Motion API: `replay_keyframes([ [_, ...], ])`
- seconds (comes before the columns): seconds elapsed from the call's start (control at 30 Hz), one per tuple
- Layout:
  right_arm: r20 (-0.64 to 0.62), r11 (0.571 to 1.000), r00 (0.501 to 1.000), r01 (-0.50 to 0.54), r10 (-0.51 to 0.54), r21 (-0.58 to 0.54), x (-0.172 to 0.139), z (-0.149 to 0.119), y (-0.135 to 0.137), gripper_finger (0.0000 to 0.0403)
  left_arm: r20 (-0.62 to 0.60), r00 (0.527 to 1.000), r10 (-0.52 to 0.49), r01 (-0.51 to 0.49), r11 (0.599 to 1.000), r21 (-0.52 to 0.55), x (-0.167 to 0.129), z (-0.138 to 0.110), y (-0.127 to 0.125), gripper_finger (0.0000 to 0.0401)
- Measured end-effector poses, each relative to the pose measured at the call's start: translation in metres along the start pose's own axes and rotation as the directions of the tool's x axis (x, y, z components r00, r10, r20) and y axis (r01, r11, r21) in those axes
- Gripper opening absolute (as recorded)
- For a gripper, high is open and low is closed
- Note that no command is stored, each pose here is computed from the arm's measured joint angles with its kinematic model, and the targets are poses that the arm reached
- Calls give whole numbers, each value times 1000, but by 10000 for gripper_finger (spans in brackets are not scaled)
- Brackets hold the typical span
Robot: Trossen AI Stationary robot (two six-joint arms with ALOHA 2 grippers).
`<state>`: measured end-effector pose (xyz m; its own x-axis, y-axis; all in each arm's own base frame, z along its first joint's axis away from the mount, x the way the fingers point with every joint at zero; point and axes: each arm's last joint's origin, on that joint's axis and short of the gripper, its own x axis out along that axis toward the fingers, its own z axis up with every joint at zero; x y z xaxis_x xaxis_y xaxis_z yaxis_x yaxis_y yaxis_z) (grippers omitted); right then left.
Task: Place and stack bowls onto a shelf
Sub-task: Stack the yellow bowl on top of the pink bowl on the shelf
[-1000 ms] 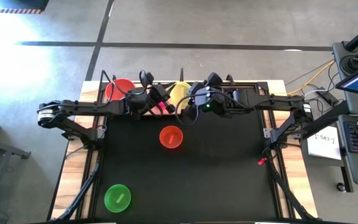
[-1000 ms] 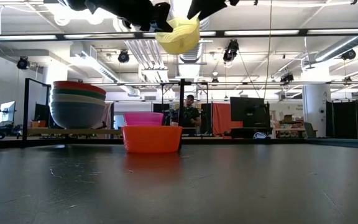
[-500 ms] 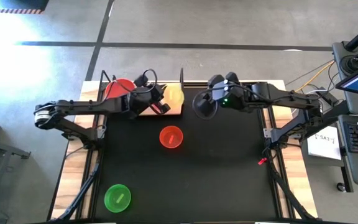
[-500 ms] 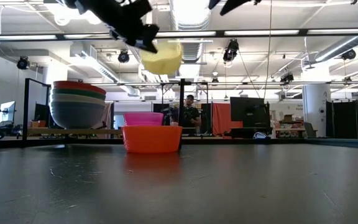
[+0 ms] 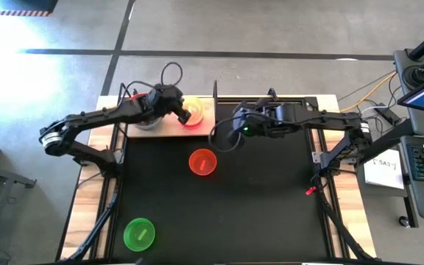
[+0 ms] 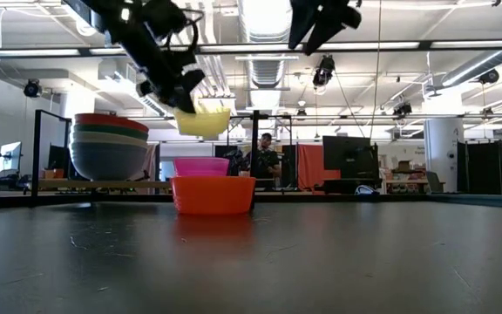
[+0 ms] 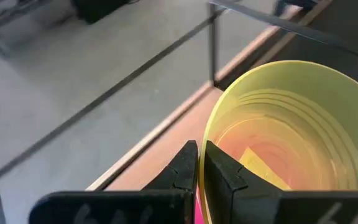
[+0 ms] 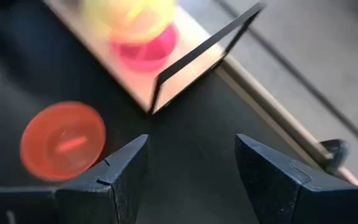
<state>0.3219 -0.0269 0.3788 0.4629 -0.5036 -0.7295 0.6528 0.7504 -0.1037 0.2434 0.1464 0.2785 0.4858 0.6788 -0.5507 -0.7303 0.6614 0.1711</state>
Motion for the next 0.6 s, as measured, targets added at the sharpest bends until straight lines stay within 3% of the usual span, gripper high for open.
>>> replay_keyframes([
  [0.13,-78,999,996,-46,45,-9,16,-5,14,226,-48,998,37,-40,997,-61,17,-4,17,0],
  [0.2,-116,998,992,-58,55,-25,23,-9,21,226,-80,997,2,-9,997,-79,24,-8,21,0],
  [0.3,-177,996,982,-73,61,-57,34,-16,32,226,-115,992,-57,47,995,-87,35,-13,20,0],
  [0.6,-252,982,966,-98,55,-161,57,-30,58,226,-202,976,-81,71,996,-54,59,-27,12,0],
])
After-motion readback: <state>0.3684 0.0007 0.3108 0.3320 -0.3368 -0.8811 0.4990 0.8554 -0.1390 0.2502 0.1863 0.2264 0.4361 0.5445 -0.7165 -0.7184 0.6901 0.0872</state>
